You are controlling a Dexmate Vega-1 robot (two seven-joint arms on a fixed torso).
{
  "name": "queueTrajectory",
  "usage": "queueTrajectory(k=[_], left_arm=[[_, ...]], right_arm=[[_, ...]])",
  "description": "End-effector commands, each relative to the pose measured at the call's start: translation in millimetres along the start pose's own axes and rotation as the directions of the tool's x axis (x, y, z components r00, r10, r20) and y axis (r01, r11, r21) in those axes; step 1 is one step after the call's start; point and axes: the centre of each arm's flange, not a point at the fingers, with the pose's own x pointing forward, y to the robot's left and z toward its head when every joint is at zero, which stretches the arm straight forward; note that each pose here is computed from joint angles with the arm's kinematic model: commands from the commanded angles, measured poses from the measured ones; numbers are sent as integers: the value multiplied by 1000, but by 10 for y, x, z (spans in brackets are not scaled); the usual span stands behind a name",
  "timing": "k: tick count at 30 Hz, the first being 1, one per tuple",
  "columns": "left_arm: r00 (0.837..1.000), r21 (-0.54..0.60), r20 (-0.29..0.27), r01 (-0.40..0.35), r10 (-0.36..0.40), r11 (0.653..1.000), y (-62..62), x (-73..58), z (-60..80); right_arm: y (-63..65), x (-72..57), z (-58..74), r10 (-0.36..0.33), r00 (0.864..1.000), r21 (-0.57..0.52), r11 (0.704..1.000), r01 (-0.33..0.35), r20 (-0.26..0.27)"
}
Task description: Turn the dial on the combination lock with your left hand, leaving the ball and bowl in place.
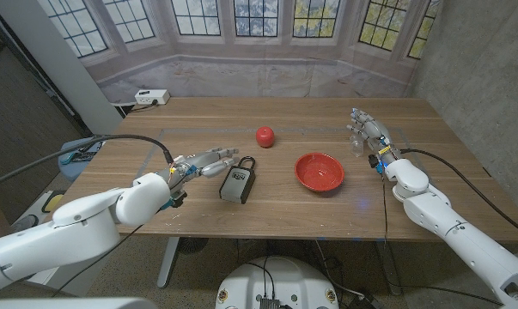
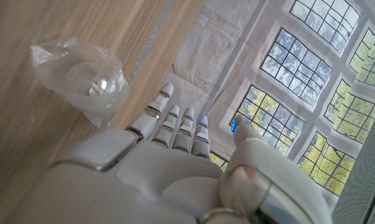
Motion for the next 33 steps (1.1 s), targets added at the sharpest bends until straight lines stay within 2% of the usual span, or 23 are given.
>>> queueTrajectory(k=[1,8,16,26,33], left_arm=[[999,3,3,55,-55,999,30,98,77],[998,23,-11,67,-66,998,12,99,132],[997,44,-36,63,-62,997,-61,40,187],[997,138,-79,16,-5,990,-199,-93,264],[995,172,-101,6,11,985,-270,-119,272]], right_arm=[[-59,-23,-80,-12,1000,16,1000,13,-10],[-109,-52,-112,-21,1000,20,1000,21,-11],[-146,-83,-126,-24,1000,23,999,24,-7],[-186,-119,-153,-21,1000,26,999,21,-3],[-192,-100,-168,-14,1000,28,1000,14,-3]])
